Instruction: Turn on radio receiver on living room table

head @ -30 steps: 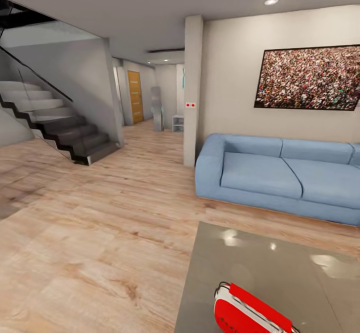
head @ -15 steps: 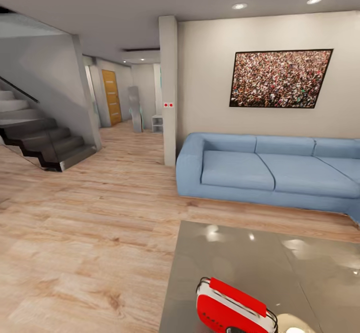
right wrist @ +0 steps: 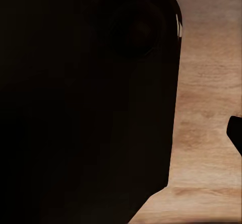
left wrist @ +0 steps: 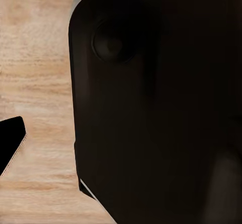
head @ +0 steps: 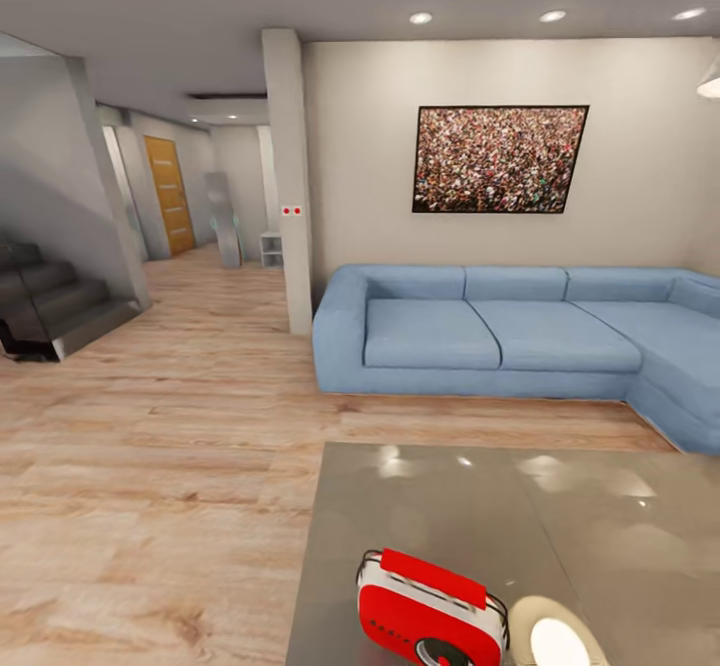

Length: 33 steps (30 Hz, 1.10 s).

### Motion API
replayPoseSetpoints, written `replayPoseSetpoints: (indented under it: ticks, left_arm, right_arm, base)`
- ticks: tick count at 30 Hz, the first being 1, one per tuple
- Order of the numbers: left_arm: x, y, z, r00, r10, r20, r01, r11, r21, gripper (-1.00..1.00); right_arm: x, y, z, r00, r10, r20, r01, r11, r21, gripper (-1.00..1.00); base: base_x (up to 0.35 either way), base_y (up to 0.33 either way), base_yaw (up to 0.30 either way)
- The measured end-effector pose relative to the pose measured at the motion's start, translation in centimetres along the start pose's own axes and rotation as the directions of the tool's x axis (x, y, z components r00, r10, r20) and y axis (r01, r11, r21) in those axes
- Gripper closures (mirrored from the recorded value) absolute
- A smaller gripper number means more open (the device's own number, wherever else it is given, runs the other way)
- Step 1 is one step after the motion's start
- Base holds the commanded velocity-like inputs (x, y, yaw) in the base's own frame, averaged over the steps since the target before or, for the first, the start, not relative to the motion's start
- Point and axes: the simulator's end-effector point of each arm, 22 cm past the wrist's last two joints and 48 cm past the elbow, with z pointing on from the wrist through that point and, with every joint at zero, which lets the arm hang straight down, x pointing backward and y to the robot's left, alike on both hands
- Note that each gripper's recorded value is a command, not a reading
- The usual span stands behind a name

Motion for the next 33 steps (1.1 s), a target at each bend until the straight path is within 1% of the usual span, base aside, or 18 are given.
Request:
replayPoseSetpoints:
  ticks: [9, 22, 28, 33]
  left_arm:
    - [0.0, 0.0, 0.0, 1.0, 0.0, 0.0, 0.0, 1.0, 0.0, -1.0]
    - [0.0, 0.0, 0.0, 1.0, 0.0, 0.0, 0.0, 1.0, 0.0, -1.0]
    - [0.02, 0.0, 0.0, 1.0, -0.002, -0.001, 0.002, 1.0, 0.0, -1.0]
    - [0.0, 0.0, 0.0, 1.0, -0.001, 0.0, 0.001, 1.0, 0.0, -1.0]
  right_arm:
    - [0.0, 0.0, 0.0, 1.0, 0.0, 0.0, 0.0, 1.0, 0.0, -1.0]
    - [0.0, -0.02, 0.0, 1.0, 0.0, 0.0, 0.0, 1.0, 0.0, -1.0]
    - [0.0, -0.09, 0.0, 1.0, 0.0, 0.0, 0.0, 1.0, 0.001, -1.0]
    - [0.0, -0.12, 0.0, 1.0, 0.0, 0.0, 0.0, 1.0, 0.001, -1.0]
  base:
    - [0.0, 0.0, -0.254]
    - [0.002, 0.0, -0.015]
    - [0.127, 0.0, 0.0]
    - [0.039, 0.0, 0.0]
